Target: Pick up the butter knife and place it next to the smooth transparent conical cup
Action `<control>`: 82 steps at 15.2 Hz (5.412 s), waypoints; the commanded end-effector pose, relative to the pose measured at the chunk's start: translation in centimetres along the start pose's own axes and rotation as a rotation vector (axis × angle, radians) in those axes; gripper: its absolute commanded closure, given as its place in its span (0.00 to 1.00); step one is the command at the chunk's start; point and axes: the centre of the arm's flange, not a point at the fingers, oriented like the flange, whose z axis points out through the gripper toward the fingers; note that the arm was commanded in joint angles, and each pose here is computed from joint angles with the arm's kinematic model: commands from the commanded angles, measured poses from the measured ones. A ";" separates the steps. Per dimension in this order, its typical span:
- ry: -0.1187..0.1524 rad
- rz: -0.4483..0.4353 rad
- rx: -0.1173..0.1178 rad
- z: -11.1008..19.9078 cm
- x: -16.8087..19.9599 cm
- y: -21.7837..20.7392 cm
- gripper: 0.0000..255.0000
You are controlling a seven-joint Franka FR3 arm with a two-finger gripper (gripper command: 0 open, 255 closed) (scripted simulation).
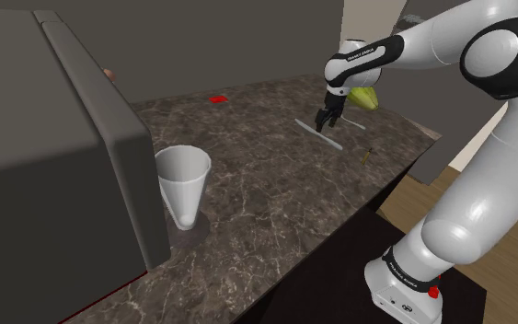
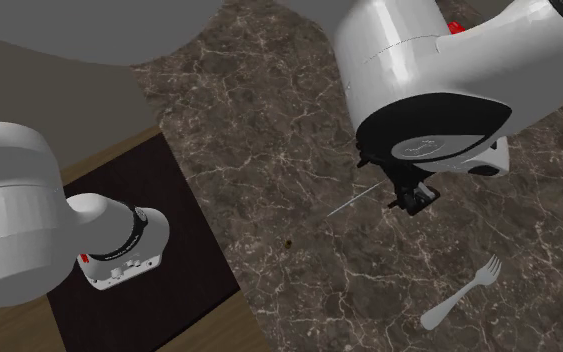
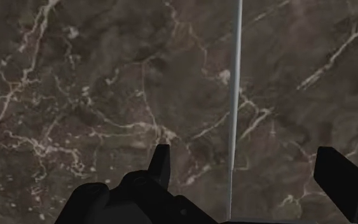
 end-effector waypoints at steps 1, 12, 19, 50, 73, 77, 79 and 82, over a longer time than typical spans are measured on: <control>0.000 0.000 0.000 1.1 0.0 0.0 0.00; 0.000 0.000 0.000 2.0 0.0 0.0 1.00; 0.000 0.000 0.000 2.0 0.0 0.0 1.00; 0.000 0.000 0.000 -13.8 -0.8 -0.1 1.00; 0.000 0.000 0.000 -26.0 -1.5 -0.1 1.00; 0.000 0.000 0.000 -27.6 -1.6 -0.1 1.00; 0.000 0.000 0.000 -27.5 -2.7 -2.5 1.00; 0.000 0.000 0.000 -27.4 -4.4 -6.1 1.00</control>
